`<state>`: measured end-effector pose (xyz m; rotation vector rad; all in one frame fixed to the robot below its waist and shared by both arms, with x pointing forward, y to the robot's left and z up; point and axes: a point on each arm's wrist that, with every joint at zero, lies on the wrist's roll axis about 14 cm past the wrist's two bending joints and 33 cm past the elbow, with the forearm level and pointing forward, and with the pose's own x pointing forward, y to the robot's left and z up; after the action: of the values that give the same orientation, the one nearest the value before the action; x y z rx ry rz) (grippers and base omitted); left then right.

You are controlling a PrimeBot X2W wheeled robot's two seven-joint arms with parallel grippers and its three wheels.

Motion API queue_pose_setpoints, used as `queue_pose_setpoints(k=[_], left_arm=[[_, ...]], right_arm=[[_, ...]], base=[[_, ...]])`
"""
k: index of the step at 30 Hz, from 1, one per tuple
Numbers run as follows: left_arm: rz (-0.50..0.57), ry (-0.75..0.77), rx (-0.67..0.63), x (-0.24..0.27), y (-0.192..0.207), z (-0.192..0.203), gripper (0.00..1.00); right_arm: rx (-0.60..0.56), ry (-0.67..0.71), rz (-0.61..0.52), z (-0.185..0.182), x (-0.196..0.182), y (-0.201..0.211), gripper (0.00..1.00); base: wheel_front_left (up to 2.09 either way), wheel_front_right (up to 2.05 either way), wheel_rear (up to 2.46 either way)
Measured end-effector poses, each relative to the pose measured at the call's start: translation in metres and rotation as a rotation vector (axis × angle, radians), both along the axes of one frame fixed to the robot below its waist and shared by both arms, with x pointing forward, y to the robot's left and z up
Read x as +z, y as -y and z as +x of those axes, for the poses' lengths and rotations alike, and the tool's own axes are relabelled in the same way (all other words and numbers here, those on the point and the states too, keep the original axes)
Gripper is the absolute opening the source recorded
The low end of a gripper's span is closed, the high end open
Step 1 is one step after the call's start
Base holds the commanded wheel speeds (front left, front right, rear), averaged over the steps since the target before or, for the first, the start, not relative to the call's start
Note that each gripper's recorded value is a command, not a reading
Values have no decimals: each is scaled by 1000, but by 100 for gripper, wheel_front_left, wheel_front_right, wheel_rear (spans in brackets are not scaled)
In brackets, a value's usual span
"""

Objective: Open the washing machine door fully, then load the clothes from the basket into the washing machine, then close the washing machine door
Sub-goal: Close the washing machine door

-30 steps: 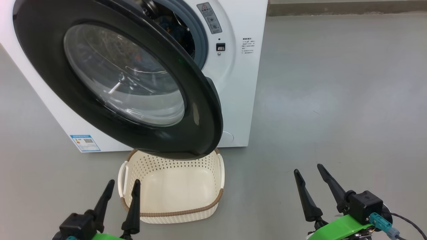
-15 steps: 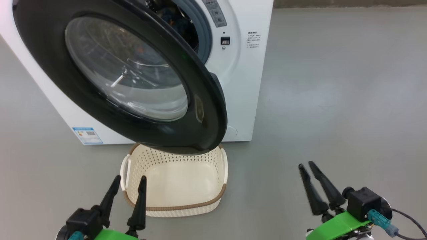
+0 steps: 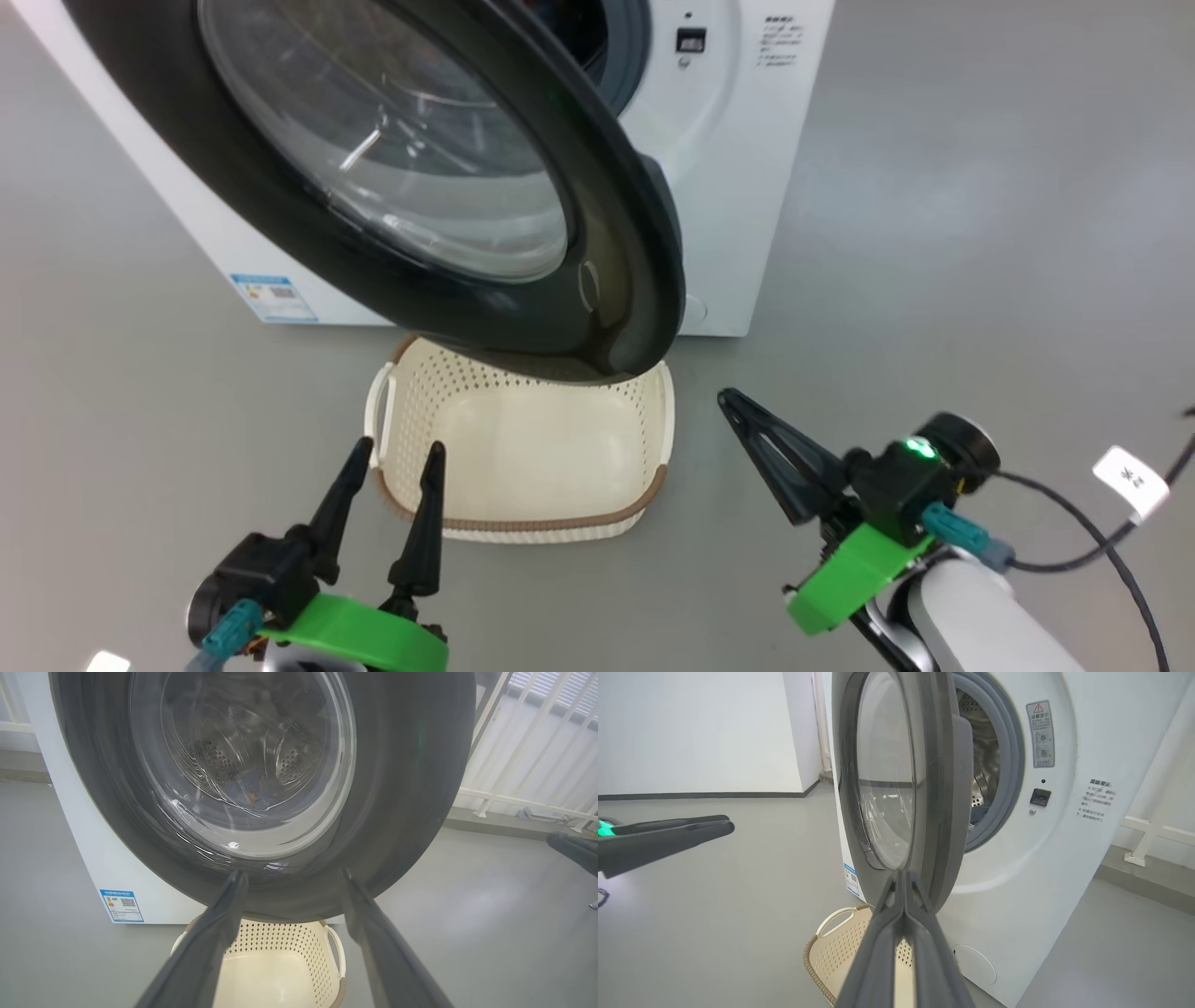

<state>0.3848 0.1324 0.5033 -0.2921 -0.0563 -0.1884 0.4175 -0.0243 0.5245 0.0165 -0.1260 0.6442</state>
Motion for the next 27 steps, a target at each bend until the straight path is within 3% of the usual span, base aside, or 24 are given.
queue_pose_setpoints(k=[11,27], left_arm=[[0,-26,43,-8,-11,11,100],[0,-95,145,-27,-43,2,100]], right_arm=[[189,34,-49,34,0,-48,0],[218,-5,-56,84,-27,-65,0]], base=[[0,0,0],[0,0,0]])
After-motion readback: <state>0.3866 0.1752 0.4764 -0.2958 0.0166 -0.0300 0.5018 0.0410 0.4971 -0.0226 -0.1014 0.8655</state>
